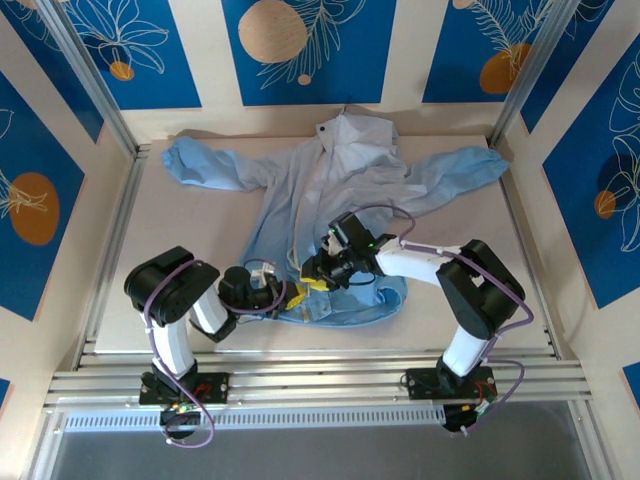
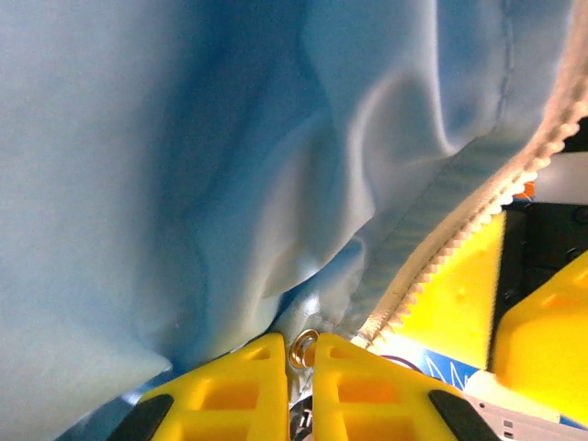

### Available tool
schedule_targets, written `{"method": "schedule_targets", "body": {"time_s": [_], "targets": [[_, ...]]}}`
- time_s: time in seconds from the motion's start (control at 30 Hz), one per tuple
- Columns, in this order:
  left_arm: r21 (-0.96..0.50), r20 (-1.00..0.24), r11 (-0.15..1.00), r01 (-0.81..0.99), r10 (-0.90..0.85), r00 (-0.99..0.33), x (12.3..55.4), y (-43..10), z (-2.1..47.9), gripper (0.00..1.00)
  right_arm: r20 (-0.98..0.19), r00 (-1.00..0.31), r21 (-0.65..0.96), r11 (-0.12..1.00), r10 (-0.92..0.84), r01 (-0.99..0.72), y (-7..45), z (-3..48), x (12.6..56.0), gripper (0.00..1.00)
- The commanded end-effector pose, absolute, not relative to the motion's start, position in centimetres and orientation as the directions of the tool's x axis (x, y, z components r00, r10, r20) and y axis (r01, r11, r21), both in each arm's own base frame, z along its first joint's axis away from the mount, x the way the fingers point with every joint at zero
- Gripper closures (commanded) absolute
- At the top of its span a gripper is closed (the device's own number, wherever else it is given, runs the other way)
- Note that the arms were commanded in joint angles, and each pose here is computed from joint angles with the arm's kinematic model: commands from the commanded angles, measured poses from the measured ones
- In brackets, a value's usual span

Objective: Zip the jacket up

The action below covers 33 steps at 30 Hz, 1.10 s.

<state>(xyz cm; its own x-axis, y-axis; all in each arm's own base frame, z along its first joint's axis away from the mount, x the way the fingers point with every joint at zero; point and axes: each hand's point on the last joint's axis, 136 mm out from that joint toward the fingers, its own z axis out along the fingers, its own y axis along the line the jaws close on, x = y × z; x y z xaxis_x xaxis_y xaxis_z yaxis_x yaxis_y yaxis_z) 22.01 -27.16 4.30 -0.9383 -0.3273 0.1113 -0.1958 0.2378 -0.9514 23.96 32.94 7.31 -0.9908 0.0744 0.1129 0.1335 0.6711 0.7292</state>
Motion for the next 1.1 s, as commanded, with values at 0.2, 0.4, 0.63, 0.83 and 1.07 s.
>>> {"method": "schedule_targets", "body": {"time_s": [0.2,0.4,0.63,0.83,1.07], "targets": [[-0.939,0.035,0.312,-0.145,-0.334,-0.942,21.4,-26.2,4.5,1.00,0.092,-0.996,0.665,0.745,-0.013,0.052,34.2,6.5,24.7,0.69],[-0.896,-0.018,0.427,-0.120,-0.306,-0.952,20.9,-25.5,4.5,1.00,0.060,-0.998,0.675,0.737,-0.022,0.025,34.8,7.5,25.3,0.95],[-0.746,-0.149,0.665,-0.031,-0.211,-0.966,20.1,-22.9,5.9,1.00,0.041,-0.999,0.666,0.746,-0.028,0.007,35.1,8.2,25.0,0.72],[-0.704,-0.153,0.711,-0.006,-0.160,-0.975,19.5,-22.4,5.8,1.00,0.019,-1.000,0.658,0.753,-0.024,-0.006,35.4,9.1,24.6,0.59],[-0.682,-0.166,0.731,0.011,-0.140,-0.976,19.4,-22.1,5.9,1.00,0.049,-0.998,0.639,0.769,-0.036,0.004,35.8,7.9,24.3,0.78]]}}
